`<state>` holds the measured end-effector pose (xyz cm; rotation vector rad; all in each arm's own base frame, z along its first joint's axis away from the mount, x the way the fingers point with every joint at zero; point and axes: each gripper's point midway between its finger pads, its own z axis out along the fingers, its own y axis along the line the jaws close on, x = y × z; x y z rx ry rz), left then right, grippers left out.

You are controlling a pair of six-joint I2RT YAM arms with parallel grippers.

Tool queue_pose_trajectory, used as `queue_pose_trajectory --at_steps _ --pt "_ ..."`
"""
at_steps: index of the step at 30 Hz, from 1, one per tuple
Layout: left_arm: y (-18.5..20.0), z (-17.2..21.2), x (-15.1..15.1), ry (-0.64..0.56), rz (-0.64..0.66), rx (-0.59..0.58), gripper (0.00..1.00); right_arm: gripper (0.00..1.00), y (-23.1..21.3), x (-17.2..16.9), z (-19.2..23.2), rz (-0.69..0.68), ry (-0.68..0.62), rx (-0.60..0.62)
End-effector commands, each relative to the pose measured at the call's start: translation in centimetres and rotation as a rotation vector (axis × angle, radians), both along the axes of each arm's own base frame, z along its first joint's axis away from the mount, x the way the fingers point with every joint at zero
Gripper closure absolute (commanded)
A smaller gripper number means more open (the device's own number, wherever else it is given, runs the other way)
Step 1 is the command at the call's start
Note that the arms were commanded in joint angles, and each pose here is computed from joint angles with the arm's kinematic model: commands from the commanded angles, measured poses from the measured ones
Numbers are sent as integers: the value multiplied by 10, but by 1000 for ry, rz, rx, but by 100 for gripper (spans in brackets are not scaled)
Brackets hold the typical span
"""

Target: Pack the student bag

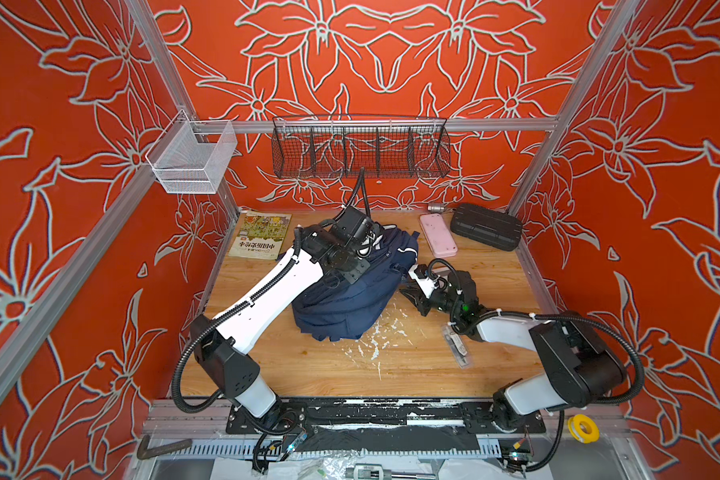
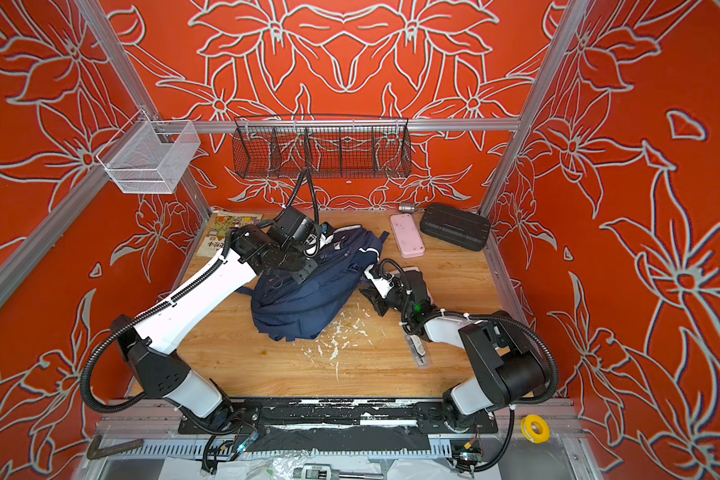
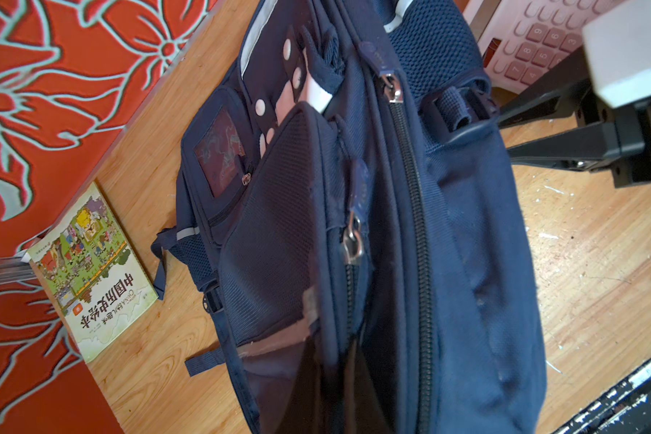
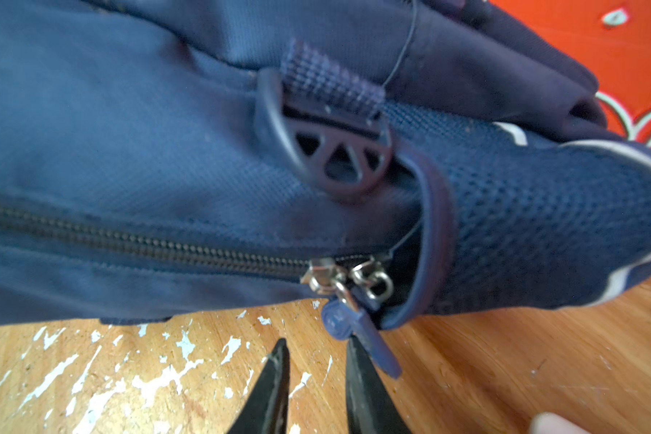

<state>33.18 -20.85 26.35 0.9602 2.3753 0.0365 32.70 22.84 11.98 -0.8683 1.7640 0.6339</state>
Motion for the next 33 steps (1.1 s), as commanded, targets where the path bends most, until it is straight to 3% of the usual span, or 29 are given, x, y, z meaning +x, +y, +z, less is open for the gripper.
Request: queue_pose_trajectory --at_steps 1,12,16,25,33 --pt "-11 40 2 -124 -42 -97 100 70 -3 -6 -1 16 -27 -42" --pt "-10 41 0 -122 -46 -96 100 72 -2 -20 0 61 16 -51" --pt "-9 43 1 -134 -44 -91 100 78 -7 -26 2 41 8 -40" --pt "-9 45 0 -136 -50 -98 100 72 -16 -9 -1 -58 20 -49" --pt "-10 41 -1 -124 -53 -98 100 72 7 -29 11 135 11 -4"
